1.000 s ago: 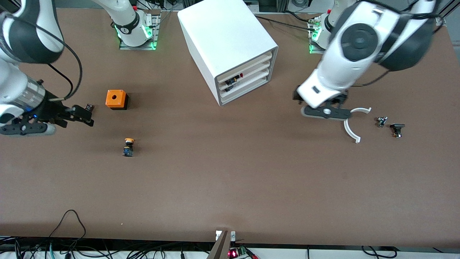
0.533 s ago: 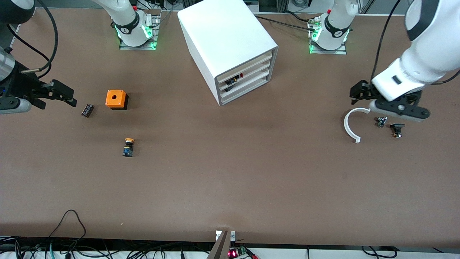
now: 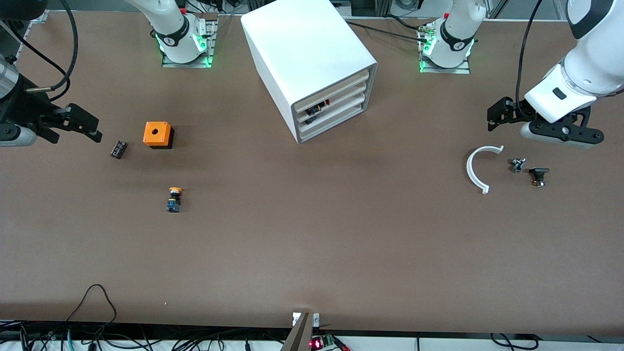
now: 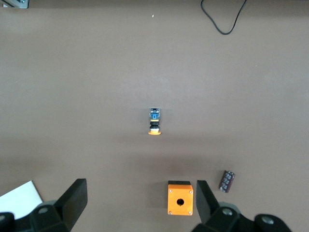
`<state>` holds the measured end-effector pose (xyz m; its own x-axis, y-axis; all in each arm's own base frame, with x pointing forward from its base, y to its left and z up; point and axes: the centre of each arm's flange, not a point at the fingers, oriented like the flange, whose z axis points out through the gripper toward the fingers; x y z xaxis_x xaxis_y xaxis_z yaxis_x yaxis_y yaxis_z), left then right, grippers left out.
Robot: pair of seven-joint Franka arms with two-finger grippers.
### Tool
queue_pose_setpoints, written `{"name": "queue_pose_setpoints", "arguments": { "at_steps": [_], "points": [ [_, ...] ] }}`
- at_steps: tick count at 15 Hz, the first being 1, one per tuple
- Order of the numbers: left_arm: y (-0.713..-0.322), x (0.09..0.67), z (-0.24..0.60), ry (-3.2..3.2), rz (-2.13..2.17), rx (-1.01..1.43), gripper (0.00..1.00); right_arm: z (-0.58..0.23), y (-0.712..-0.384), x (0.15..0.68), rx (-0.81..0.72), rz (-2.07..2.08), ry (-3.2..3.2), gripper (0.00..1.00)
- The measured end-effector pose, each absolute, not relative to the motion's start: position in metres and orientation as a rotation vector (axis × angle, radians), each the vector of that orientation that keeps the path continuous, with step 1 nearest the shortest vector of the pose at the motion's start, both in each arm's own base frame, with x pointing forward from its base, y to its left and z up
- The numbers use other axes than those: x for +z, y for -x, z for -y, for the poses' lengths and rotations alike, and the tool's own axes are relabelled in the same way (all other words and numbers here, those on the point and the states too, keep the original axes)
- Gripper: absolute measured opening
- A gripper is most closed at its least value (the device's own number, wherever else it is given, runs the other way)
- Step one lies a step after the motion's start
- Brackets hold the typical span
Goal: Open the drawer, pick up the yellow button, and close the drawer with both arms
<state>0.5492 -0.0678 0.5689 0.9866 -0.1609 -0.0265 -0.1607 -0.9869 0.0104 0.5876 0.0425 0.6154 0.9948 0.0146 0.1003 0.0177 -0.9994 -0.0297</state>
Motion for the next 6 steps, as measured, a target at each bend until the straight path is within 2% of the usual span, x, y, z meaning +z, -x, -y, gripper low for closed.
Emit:
{"name": "queue_pose_setpoints", "arguments": {
  "at_steps": [6],
  "points": [
    [-0.5486,0.5697,0.069,-3.123,0.255,-0.045,1.0,-0.0506,-0.5823,0.6218,-0.196,0.056,3.116,1.0]
  ]
}}
